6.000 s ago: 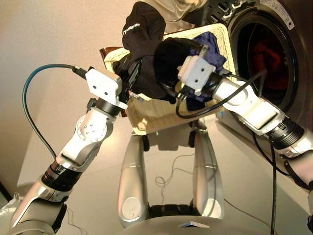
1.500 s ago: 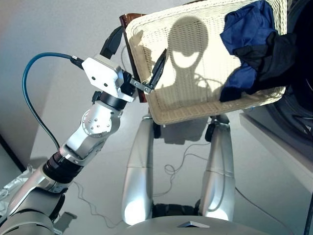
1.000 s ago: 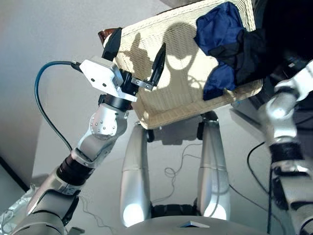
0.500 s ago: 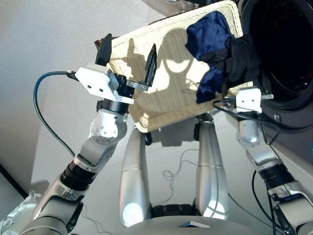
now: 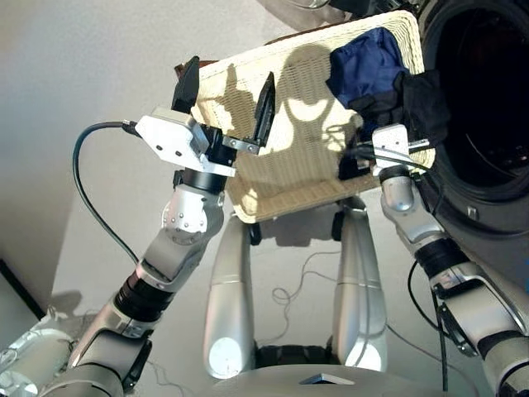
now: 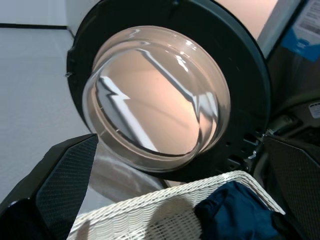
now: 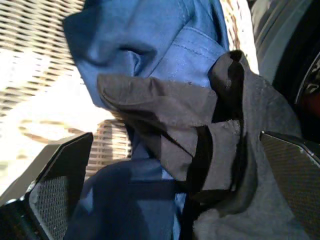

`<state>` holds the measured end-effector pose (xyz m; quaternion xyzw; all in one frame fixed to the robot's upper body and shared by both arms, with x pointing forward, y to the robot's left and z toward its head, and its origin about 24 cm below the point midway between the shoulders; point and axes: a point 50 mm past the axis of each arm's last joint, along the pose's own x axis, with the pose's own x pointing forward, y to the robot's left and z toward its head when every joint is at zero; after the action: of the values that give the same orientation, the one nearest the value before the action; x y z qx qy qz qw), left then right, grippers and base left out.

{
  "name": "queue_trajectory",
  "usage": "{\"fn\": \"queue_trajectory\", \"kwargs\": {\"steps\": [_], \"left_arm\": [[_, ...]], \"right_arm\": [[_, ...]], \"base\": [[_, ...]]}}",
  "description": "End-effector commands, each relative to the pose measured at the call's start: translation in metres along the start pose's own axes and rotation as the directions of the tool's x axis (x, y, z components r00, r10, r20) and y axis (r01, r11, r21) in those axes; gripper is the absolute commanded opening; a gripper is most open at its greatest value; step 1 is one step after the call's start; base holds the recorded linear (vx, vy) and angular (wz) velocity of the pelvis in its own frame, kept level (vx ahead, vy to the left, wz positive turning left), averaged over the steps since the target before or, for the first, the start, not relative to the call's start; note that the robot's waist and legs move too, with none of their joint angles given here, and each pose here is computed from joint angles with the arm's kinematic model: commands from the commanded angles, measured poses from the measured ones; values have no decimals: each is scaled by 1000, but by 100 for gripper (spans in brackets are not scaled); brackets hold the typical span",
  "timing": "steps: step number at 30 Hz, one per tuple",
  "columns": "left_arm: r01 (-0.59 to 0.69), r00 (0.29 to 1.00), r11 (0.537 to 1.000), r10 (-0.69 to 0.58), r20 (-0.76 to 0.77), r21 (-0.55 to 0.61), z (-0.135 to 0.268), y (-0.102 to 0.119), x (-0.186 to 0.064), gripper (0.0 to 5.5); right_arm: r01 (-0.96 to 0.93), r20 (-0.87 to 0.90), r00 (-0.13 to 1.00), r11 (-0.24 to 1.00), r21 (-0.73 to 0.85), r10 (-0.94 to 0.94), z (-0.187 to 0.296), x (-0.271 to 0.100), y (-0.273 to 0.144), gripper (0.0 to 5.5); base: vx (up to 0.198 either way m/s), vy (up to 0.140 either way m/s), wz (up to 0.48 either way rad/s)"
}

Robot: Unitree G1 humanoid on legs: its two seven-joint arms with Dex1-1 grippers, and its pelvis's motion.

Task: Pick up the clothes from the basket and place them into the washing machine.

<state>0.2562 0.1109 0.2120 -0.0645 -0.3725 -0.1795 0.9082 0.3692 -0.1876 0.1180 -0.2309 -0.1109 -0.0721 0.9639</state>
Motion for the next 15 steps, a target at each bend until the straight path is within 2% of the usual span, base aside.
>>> {"fn": "queue_trajectory", "kwargs": {"steps": [1, 15], "left_arm": [[49, 981, 997, -37, 189, -63, 35, -10, 1, 550], [57, 981, 996, -41, 191, -75, 36, -13, 5, 550]], "right_arm": [[30, 44, 999, 999, 24, -31, 15, 11, -8, 550], [209, -139, 968, 978, -25, -210, 7, 43, -55, 550]], "base": [[0, 0, 0], [0, 0, 0]]}}
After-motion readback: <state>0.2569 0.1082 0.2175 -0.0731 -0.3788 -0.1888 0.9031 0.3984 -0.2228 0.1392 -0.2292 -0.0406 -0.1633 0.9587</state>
